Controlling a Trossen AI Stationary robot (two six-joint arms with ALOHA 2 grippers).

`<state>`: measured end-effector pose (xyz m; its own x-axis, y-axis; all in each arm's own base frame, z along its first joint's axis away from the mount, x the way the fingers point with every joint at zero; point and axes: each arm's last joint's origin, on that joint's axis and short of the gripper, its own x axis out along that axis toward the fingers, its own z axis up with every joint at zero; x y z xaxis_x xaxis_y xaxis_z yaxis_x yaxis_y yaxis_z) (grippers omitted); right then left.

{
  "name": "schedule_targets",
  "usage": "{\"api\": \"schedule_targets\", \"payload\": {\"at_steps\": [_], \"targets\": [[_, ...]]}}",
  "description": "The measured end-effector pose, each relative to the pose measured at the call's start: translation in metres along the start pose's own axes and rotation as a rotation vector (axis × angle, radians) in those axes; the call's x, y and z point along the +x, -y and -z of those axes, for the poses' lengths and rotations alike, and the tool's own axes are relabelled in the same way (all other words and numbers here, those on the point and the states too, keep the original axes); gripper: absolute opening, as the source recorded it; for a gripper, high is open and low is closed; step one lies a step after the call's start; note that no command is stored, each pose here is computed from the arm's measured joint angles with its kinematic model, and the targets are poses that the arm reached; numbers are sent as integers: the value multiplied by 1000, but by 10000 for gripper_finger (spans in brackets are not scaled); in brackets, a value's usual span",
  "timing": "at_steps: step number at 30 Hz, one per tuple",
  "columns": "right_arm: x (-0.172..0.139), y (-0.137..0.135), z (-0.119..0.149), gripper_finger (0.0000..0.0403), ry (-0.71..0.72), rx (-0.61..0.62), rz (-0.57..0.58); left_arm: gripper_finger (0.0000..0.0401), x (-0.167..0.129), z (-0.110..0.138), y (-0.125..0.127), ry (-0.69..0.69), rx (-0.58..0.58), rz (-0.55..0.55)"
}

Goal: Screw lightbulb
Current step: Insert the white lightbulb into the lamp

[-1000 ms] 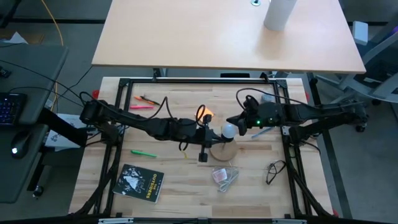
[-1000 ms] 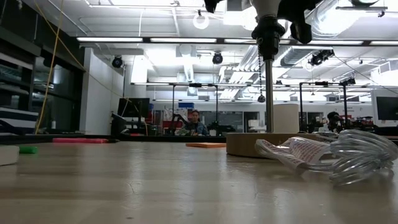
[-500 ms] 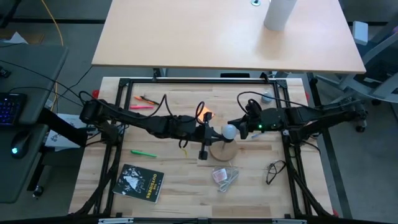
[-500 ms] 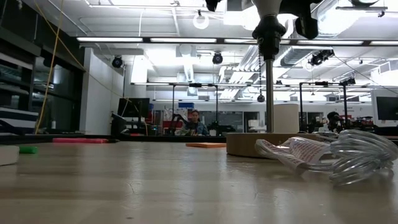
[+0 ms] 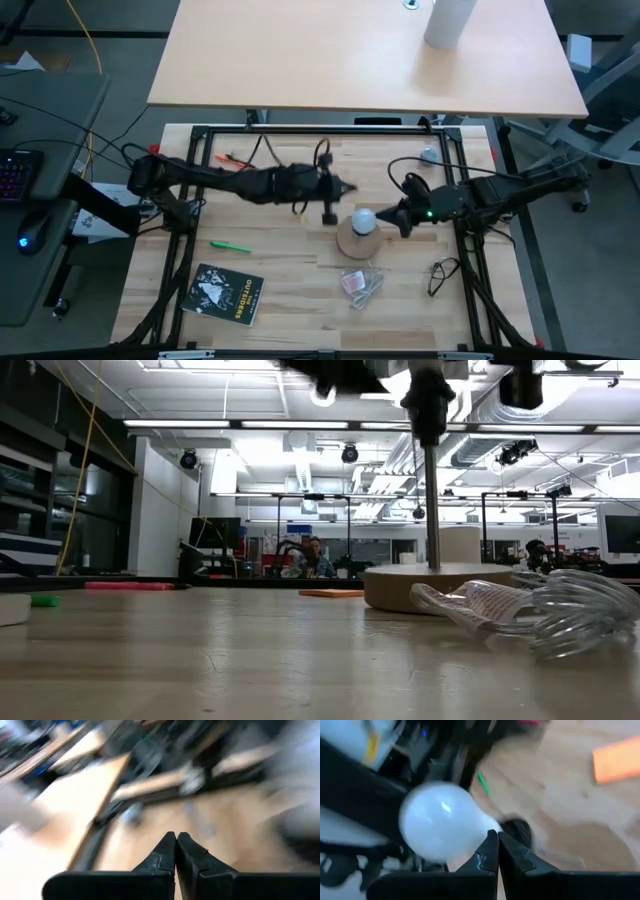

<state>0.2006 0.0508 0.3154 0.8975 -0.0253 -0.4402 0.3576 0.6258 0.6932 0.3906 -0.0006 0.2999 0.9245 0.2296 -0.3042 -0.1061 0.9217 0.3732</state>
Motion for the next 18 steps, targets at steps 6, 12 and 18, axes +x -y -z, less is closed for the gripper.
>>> {"api": "schedule_targets", "payload": {"at_steps": [6,12,18], "targets": [[-6,-7,9,0,-11,-3,-37,0,-3,10,-42,-68,-28,-95],[-7,-2,7,0,87,-25,56,0,-17,8,-57,-49,-154,-8],[-4,13,-8,0,168,-22,177,0,-36,-9,-21,-45,-135,125]]}}
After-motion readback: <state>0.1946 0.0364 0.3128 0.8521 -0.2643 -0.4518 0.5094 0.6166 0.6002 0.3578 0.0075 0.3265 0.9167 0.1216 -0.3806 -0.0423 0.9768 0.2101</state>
